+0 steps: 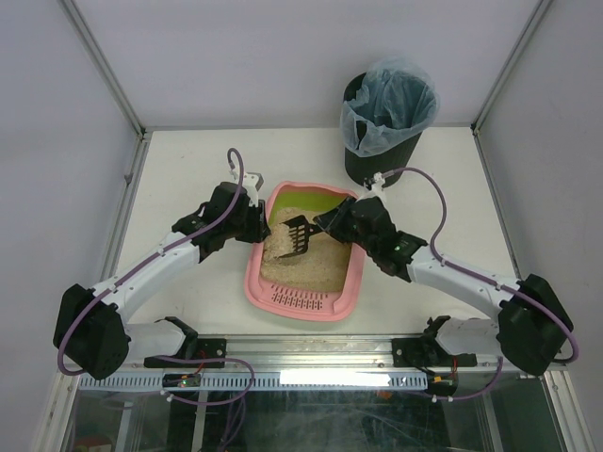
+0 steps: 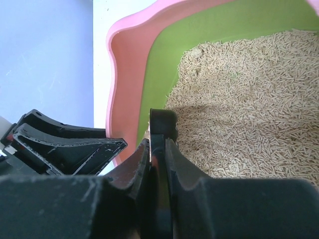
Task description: Clean the litter box
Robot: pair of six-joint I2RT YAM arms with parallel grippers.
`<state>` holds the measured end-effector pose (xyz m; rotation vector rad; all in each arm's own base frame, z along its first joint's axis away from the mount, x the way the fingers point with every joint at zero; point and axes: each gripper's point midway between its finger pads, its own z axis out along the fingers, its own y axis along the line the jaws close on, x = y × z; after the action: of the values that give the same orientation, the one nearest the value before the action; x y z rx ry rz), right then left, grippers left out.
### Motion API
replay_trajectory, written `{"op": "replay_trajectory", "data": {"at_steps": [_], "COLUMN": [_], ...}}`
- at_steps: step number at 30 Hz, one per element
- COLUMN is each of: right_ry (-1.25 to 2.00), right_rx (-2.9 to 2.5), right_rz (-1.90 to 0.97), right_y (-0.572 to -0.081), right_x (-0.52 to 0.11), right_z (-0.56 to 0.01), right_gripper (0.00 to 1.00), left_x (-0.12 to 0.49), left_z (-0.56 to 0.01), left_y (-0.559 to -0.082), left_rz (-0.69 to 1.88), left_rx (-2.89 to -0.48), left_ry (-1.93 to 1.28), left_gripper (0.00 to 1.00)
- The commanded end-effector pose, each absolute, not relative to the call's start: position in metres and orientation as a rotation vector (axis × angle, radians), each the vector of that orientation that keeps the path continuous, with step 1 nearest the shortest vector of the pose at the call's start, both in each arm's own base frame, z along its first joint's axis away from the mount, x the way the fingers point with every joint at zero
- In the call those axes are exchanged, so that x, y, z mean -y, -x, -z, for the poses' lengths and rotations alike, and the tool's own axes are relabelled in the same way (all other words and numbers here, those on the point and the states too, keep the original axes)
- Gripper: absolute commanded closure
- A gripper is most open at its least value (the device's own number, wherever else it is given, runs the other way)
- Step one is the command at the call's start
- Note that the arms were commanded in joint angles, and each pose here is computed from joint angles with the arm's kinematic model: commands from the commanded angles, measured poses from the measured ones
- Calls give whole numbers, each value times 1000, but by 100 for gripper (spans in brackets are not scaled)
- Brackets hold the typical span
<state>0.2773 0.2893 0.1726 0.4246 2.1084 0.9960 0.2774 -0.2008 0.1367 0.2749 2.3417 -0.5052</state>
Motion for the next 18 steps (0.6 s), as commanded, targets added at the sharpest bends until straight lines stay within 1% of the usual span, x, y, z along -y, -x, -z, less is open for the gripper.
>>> {"op": "replay_trajectory", "data": {"at_steps": [1, 11, 18], "right_ry": [-436, -481, -536], "right_rx": [-2015, -1966, -1867], "right_rz": [-995, -999, -1275], "right_y": [-282, -269, -258], "right_x": [-278, -251, -230], "right_z": [-200, -212, -222], "right_gripper": [100, 100, 100], "left_x": [218, 219, 221], "left_z": [-119, -121, -124], "left_y": [-260, -260, -259], "left_rz": [582, 592, 616], "left_rx": [-2410, -2405, -2402], "left_ry": [-351, -346, -329], "left_gripper": [72, 73, 74]}}
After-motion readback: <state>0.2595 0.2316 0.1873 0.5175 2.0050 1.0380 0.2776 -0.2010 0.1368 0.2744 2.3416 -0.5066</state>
